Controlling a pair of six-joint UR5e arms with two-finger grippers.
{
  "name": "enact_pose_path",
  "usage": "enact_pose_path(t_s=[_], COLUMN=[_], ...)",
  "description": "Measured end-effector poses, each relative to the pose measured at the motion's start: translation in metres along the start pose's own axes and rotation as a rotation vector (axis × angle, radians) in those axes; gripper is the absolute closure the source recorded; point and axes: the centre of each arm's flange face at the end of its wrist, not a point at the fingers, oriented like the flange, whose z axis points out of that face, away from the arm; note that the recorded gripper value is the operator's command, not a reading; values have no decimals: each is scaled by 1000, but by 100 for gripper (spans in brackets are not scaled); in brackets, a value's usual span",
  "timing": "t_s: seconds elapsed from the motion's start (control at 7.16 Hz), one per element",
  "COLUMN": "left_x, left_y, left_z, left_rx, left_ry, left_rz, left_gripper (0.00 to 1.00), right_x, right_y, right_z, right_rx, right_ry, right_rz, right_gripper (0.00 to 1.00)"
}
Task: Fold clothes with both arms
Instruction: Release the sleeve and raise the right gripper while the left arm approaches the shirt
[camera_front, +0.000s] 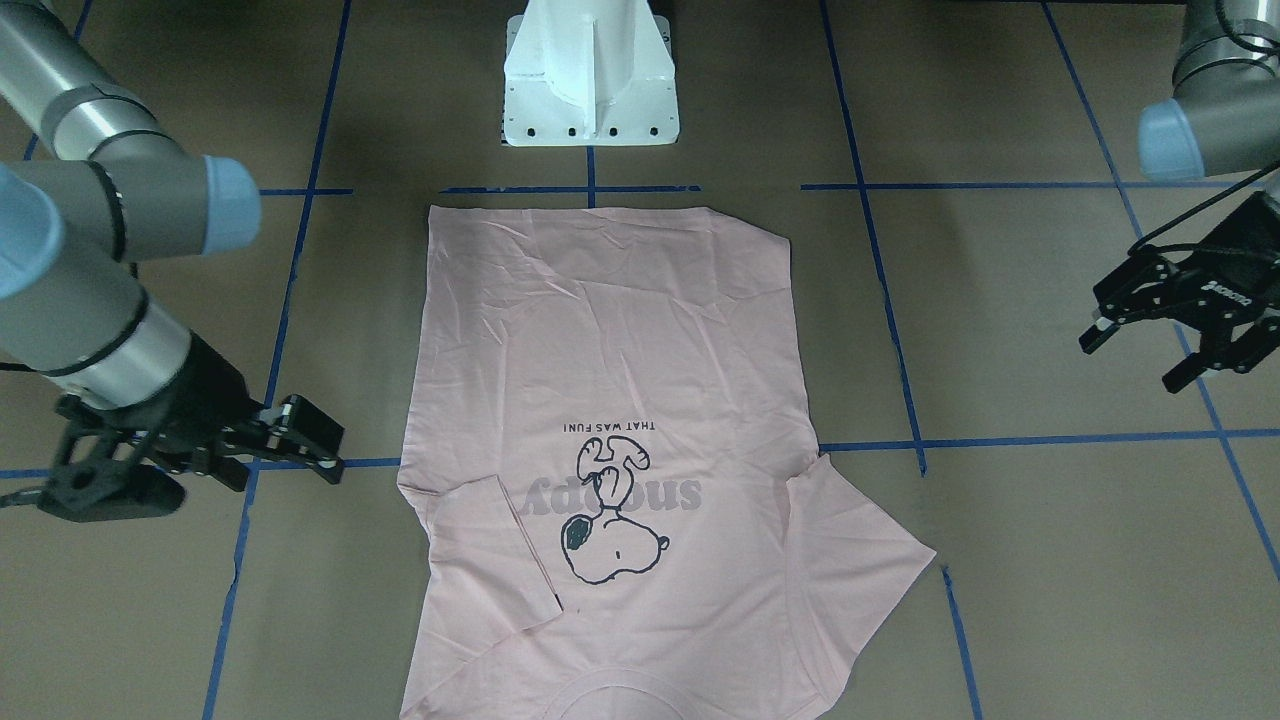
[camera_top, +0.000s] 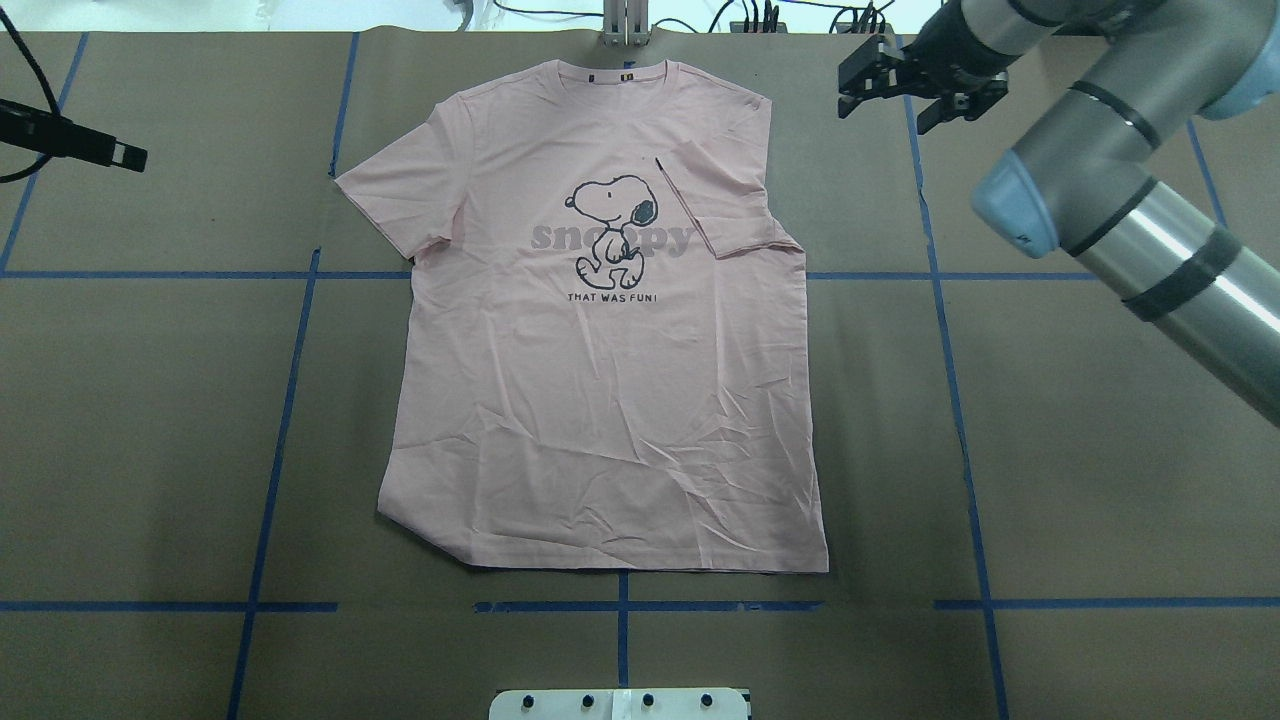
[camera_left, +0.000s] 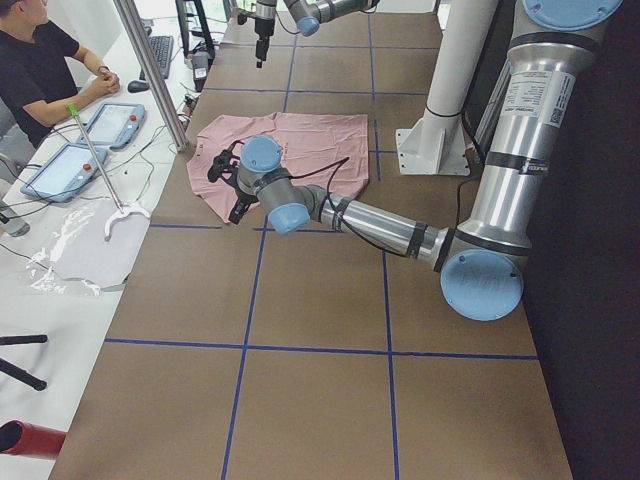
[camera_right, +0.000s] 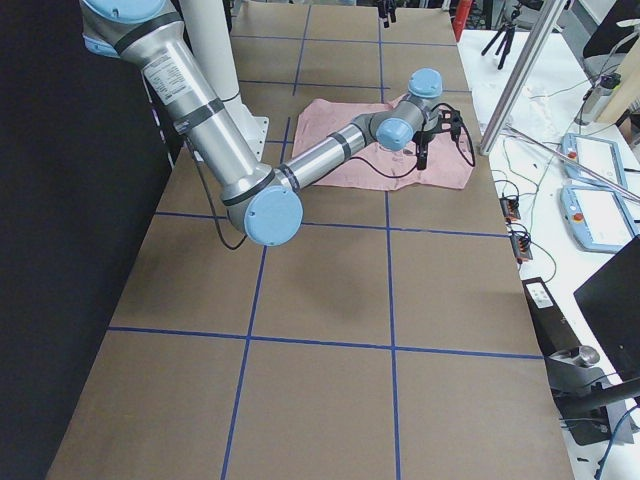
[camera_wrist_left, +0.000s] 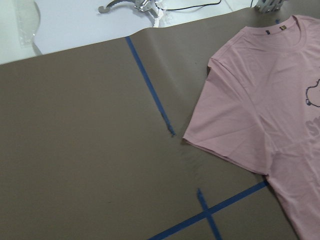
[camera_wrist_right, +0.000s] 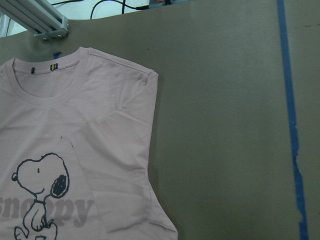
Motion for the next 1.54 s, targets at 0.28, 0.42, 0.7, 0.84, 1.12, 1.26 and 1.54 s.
enact_pose_path(t_s=[0.28, 0.42, 0.7, 0.84, 1.12, 1.26, 1.54], left_x=[42, 58, 74, 80, 74, 67, 58], left_y=[-35, -54, -75, -80, -71, -64, -55], left_z=[76, 115, 181, 212, 250, 261, 271], left_rx=[17, 36, 49, 71, 74, 65, 62], left_ry=[-58, -106, -194, -257, -341, -354, -354], left_rz=[-71, -122, -181, -194, -202, -202, -201], left_gripper=[0, 0, 0, 0, 2, 5, 7], right_x=[31, 44, 58, 61, 57, 55, 52], right_y=[22, 31, 39, 41, 49, 51, 53], right_z=[-20, -20, -14, -12, 1, 7, 10], right_rx=[-7, -15, -28, -32, -47, -52, -55], right_ry=[-8, -1, 11, 14, 20, 23, 24], right_rz=[-10, -43, -103, -113, -128, -133, -138], right_gripper=[0, 0, 0, 0, 0, 0, 0])
